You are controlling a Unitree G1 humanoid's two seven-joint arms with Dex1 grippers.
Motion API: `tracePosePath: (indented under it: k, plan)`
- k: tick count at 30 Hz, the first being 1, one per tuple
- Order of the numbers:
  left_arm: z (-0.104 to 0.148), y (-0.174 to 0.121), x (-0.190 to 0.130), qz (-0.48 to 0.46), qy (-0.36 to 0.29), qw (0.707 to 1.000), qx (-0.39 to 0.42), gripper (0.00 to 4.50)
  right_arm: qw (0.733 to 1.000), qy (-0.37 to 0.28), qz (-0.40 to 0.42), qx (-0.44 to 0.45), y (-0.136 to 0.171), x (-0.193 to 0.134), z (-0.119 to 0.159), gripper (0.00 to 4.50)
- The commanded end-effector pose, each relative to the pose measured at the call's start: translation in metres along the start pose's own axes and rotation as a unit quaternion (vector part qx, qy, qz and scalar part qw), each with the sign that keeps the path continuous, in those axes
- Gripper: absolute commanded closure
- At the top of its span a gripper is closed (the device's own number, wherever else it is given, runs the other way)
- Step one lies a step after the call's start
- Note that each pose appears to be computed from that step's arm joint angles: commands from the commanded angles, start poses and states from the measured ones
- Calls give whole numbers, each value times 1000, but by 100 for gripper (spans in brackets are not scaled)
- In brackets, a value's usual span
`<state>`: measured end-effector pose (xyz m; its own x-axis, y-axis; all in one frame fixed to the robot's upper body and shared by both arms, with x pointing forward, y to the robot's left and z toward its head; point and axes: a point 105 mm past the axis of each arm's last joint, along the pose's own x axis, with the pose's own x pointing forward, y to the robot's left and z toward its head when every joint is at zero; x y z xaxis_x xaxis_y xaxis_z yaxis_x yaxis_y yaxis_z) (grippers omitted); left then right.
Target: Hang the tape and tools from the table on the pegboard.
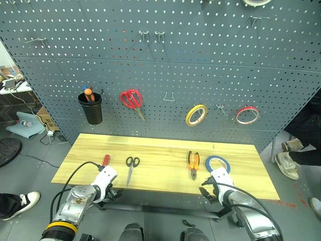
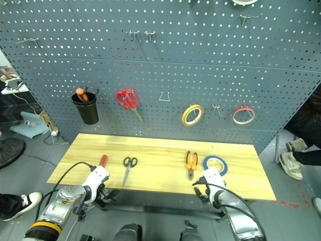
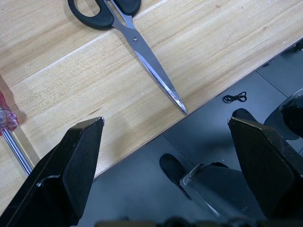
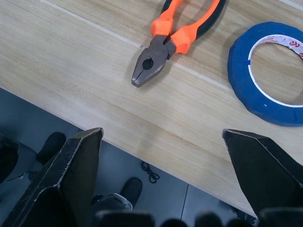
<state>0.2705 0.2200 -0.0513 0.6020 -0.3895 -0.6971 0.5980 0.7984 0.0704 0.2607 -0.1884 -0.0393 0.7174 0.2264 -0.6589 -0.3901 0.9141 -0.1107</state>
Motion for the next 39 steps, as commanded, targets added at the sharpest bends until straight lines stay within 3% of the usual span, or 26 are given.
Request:
tracePosePath:
  k: [1,5,13,19,24,27,32,39]
  plan:
    - [14,4,-3,0,-25,1000,-2,5,1000,-13,-12,-2,-8,-5,6,0]
    - [23,-5,-8,-20,-40,999,9,5,1000,-11,-18,-5,-12,-12,3,0]
    - [84,-26,-39,-84,-128,987,38,5,997,-15,13,-77,-26,-33,26,0]
    - [139,-69,-73,-213,-196,951,106,5,989,-14,34,-140,-54,-48,58,0]
    - [172,-88,-87,-279,-245,922,115,5,985,-10,49,-167,-68,-52,76,0]
    - [199,-92,-88,-300,-302,897,121,5,980,-11,54,-191,-80,-45,94,0]
    - [220,-94,-84,-313,-350,875,117,5,979,-25,58,-192,-89,-27,122,0]
    - [236,-100,-90,-337,-377,856,110,5,979,2,60,-193,-106,-10,127,0]
